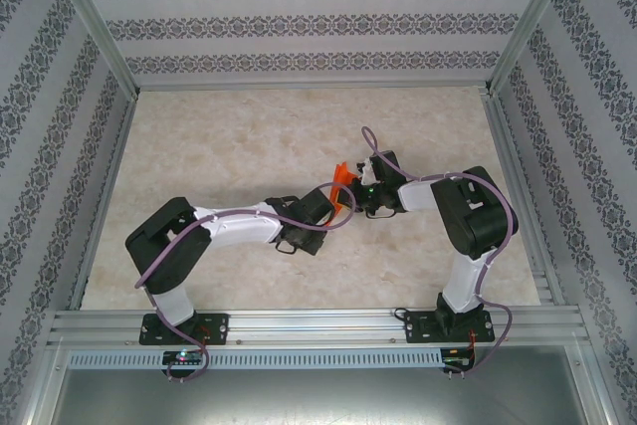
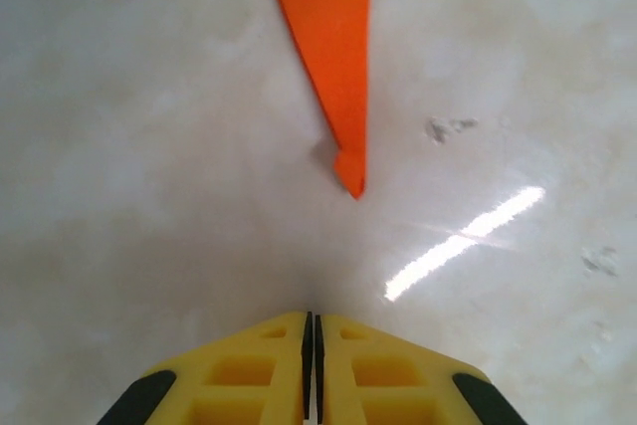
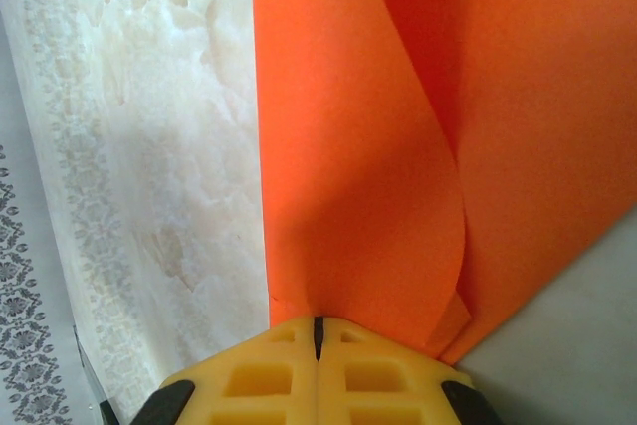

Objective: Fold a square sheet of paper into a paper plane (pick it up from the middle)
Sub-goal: Fold the wing for the fifth time at the center of the table.

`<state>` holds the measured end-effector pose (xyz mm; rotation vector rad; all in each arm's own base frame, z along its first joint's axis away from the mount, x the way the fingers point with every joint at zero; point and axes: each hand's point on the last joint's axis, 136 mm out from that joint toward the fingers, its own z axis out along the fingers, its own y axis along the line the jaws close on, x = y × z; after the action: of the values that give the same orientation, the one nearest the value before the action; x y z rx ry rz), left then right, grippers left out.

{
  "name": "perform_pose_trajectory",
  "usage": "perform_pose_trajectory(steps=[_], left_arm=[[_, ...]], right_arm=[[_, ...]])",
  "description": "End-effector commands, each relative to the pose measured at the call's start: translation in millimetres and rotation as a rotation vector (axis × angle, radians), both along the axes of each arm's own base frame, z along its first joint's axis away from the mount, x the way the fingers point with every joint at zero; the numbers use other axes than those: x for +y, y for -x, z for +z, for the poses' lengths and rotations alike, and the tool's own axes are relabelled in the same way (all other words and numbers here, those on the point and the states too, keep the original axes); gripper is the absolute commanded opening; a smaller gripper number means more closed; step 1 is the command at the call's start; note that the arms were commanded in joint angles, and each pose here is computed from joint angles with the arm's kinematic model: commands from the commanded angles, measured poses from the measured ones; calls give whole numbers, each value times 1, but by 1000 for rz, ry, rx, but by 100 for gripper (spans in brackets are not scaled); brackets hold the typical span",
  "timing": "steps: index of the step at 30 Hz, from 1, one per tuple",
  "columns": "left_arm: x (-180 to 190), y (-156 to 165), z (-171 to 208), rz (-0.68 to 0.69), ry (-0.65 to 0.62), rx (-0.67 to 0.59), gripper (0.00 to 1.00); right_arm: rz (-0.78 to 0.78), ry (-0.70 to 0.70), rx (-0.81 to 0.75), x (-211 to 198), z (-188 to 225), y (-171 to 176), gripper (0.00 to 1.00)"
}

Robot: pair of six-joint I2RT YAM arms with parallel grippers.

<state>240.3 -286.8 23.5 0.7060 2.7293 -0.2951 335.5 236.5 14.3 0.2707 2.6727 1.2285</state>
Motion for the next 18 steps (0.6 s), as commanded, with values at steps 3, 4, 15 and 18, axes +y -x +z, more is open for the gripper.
perform_pose_trajectory(steps=[3,4,15,18], left_arm=[[-22,-19,36,51,184,-5,14],[-25,-24,38,58,204,-11,14],[-45,-66,32,110,305,-40,14],[-45,-67,17,114,284,-17,13]], right_arm=[[-67,197,114,-33,-58,23,1],[-66,195,111,-33,-57,23,1],[-64,151,96,-26,-44,23,1],[-68,133,92,-23,-40,22,1]])
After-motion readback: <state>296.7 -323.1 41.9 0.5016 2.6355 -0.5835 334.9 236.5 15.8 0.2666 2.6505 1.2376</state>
